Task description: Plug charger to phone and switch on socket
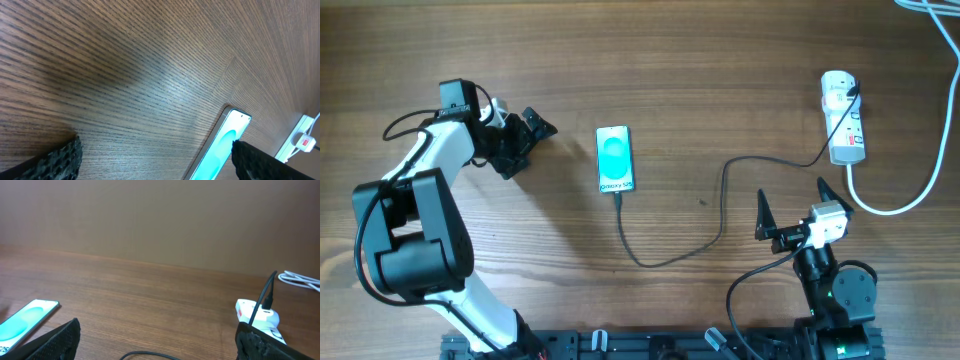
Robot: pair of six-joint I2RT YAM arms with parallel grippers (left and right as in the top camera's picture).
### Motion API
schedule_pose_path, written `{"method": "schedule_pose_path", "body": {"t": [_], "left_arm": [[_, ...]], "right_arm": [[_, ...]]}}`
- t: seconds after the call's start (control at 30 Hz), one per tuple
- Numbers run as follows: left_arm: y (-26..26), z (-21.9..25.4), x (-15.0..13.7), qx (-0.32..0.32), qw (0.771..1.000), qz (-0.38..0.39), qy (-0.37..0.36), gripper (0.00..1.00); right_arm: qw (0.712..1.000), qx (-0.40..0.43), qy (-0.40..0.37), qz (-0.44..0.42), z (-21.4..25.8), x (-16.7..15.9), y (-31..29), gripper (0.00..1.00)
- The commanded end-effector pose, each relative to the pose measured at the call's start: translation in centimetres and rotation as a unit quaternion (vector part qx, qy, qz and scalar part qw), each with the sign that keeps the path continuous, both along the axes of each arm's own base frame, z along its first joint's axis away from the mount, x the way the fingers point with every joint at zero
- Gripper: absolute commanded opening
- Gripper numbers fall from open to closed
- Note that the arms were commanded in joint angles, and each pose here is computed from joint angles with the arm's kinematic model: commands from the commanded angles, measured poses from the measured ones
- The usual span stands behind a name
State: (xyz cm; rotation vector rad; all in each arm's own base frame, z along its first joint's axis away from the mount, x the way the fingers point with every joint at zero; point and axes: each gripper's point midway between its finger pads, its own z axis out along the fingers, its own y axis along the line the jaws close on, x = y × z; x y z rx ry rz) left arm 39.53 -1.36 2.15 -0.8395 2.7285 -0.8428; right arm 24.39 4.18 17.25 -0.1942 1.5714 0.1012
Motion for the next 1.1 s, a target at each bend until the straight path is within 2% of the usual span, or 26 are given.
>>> {"method": "schedule_pose_path", "body": {"t": [0.0, 0.23, 0.43, 0.57, 0.73, 1.07], "left_arm": [[0.3, -0.8, -0.3, 0.013, 1.000, 0.004, 0.012, 1.00], [0.2, 1.1, 0.2, 0.018, 1.000, 0.002, -0.013, 1.00], [0.3, 13.0, 0.9, 0.047, 0.985, 0.005, -0.168, 1.00], [-0.1, 22.5, -1.3, 0.069, 0.954, 0.007, -0.293, 1.00], [-0.9, 30.8, -5.7, 0.089, 0.909, 0.008, -0.407, 1.00], [-2.3, 38.9, -13.3, 0.112, 0.837, 0.010, -0.536, 1.00]], "right_arm": [[1.000, -0.009, -0.006, -0.005, 0.2, 0.0, -0.2, 1.00], [1.000, -0.009, -0.006, -0.005, 0.2, 0.0, -0.2, 1.00], [1.000, -0.009, -0.006, -0.005, 0.2, 0.0, -0.2, 1.00], [1.000, -0.009, -0.006, -0.005, 0.2, 0.0, -0.2, 1.00], [1.000, -0.009, -0.006, -0.005, 0.2, 0.0, -0.2, 1.00], [1.000, -0.009, -0.006, -0.005, 0.2, 0.0, -0.2, 1.00]]}}
